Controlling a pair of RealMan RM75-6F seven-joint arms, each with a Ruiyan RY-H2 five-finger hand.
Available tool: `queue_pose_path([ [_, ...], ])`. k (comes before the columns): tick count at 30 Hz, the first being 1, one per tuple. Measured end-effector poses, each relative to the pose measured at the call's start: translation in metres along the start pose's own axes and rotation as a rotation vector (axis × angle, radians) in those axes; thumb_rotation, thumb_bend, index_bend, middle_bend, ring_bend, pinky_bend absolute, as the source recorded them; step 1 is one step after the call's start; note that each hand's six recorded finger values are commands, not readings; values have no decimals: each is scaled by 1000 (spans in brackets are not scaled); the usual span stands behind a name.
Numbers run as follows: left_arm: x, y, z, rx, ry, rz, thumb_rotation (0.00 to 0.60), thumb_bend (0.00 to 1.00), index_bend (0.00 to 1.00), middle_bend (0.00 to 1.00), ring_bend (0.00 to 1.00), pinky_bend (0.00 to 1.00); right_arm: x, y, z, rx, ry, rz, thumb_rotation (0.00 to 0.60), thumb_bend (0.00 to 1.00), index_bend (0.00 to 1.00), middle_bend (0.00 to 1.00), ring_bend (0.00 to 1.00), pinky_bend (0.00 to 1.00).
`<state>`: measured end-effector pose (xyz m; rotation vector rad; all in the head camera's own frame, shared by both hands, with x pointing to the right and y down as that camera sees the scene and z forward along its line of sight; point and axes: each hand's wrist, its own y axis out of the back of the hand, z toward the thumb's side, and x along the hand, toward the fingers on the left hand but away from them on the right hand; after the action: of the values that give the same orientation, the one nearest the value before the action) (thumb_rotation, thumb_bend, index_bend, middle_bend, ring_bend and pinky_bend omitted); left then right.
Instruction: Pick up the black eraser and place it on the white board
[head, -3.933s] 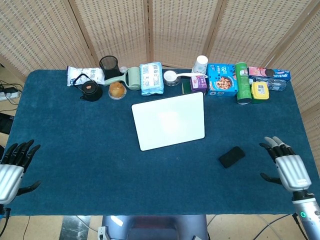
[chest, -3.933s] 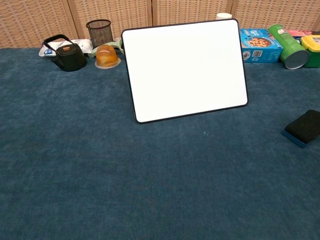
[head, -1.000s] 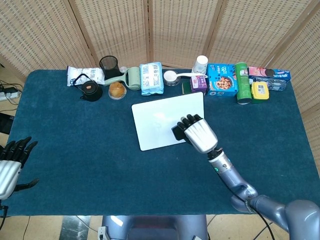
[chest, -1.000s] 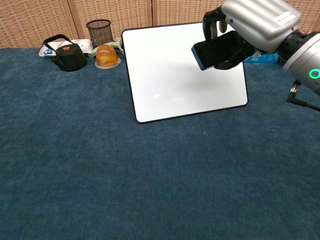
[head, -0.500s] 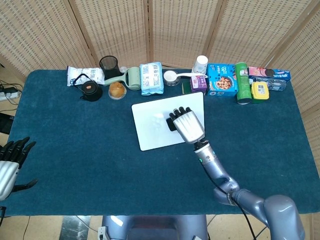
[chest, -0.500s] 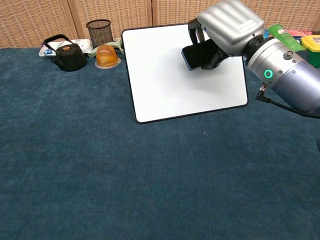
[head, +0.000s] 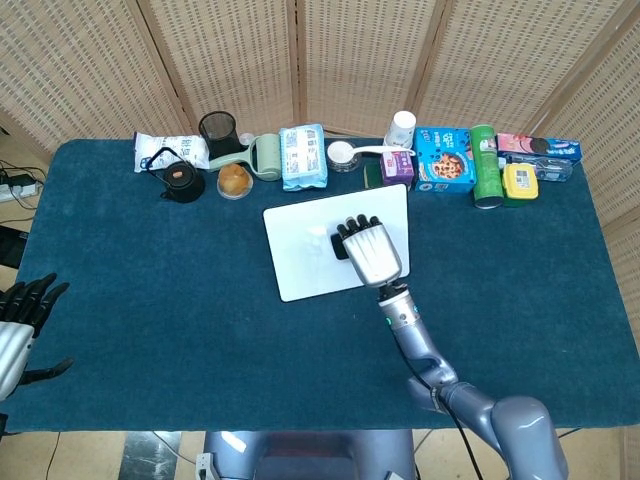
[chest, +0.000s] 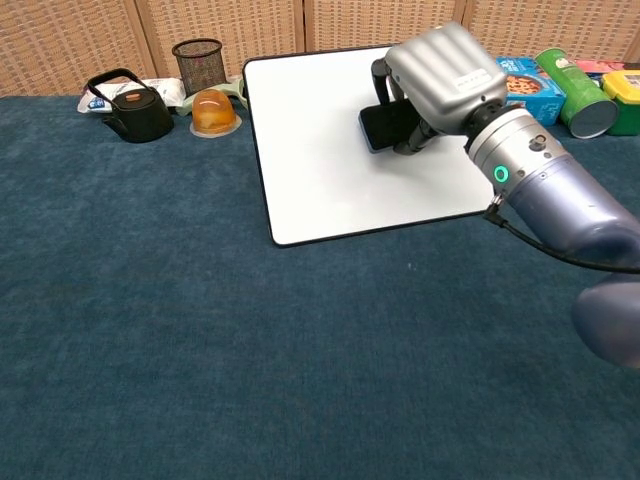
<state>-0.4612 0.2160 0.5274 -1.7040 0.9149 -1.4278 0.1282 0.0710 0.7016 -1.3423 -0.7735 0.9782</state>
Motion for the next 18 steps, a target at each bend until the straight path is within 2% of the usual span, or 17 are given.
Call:
queue_pose_path([
  [2, 0, 1, -1, -1, 1, 3, 600, 154, 0, 0, 0, 4, 0, -6, 0, -15, -15, 27, 600, 43, 151, 214, 220, 402],
  [4, 0, 1, -1, -1, 0, 3, 600, 155, 0, 0, 0, 5, 1, -6, 0, -24, -21, 31, 600, 3, 110, 196, 205, 382],
  [18, -1, 1, 0, 5, -4, 4, 600, 156, 0, 0, 0, 4, 5, 9, -2, -50, -36, -50, 600, 0, 90, 196, 209, 355],
])
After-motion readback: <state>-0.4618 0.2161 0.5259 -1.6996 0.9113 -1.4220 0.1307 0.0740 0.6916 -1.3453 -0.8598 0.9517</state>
